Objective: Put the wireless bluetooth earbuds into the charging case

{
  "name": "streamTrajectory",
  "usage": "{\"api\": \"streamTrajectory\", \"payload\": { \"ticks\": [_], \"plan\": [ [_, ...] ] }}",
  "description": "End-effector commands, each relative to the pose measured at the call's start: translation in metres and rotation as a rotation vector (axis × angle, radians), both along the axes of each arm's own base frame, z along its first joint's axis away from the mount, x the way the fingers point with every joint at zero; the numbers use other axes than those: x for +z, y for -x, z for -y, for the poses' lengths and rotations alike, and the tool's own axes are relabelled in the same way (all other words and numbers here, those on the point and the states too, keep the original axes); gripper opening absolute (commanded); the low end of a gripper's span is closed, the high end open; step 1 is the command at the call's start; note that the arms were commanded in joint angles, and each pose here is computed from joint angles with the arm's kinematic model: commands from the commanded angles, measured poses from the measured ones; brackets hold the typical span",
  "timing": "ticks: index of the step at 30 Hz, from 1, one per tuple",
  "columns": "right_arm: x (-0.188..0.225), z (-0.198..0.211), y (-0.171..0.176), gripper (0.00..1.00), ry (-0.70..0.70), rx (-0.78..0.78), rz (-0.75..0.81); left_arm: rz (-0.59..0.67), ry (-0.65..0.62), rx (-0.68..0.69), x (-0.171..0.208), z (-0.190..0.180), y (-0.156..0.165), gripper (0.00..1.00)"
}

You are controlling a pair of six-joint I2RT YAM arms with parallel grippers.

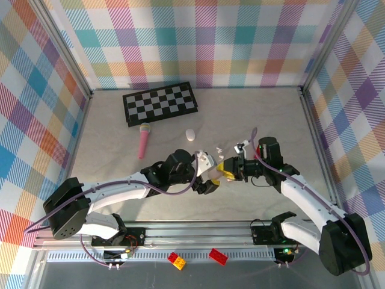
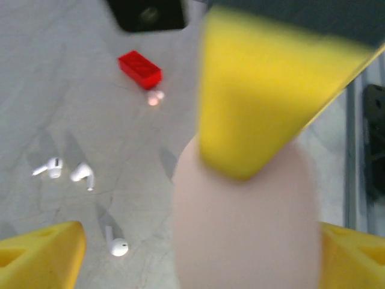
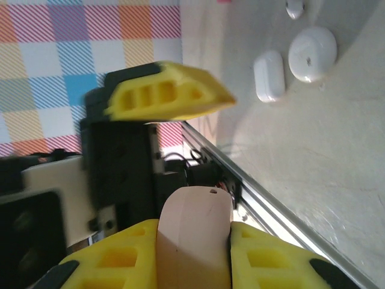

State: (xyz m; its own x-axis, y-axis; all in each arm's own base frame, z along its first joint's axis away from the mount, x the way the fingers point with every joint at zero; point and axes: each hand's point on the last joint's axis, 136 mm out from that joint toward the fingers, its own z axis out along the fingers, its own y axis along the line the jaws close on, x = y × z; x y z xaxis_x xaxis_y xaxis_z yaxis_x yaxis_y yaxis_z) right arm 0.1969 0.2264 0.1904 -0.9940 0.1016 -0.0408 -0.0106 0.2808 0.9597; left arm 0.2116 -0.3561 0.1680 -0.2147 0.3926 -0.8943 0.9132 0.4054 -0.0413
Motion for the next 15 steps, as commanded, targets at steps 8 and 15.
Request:
{"api": "streamTrajectory", "payload": {
  "ticks": [8,15],
  "plan": [
    [0.065,0.025,-0.041,0.21,-0.217,-0.142,0.113,0.201,0.433,0.078,0.089,-0.002,-0.031,0.99],
    [0.087,0.029,-0.048,0.21,-0.291,-0.169,0.116,0.232,0.583,0.058,0.108,-0.006,-0.041,0.99]
  ]
}}
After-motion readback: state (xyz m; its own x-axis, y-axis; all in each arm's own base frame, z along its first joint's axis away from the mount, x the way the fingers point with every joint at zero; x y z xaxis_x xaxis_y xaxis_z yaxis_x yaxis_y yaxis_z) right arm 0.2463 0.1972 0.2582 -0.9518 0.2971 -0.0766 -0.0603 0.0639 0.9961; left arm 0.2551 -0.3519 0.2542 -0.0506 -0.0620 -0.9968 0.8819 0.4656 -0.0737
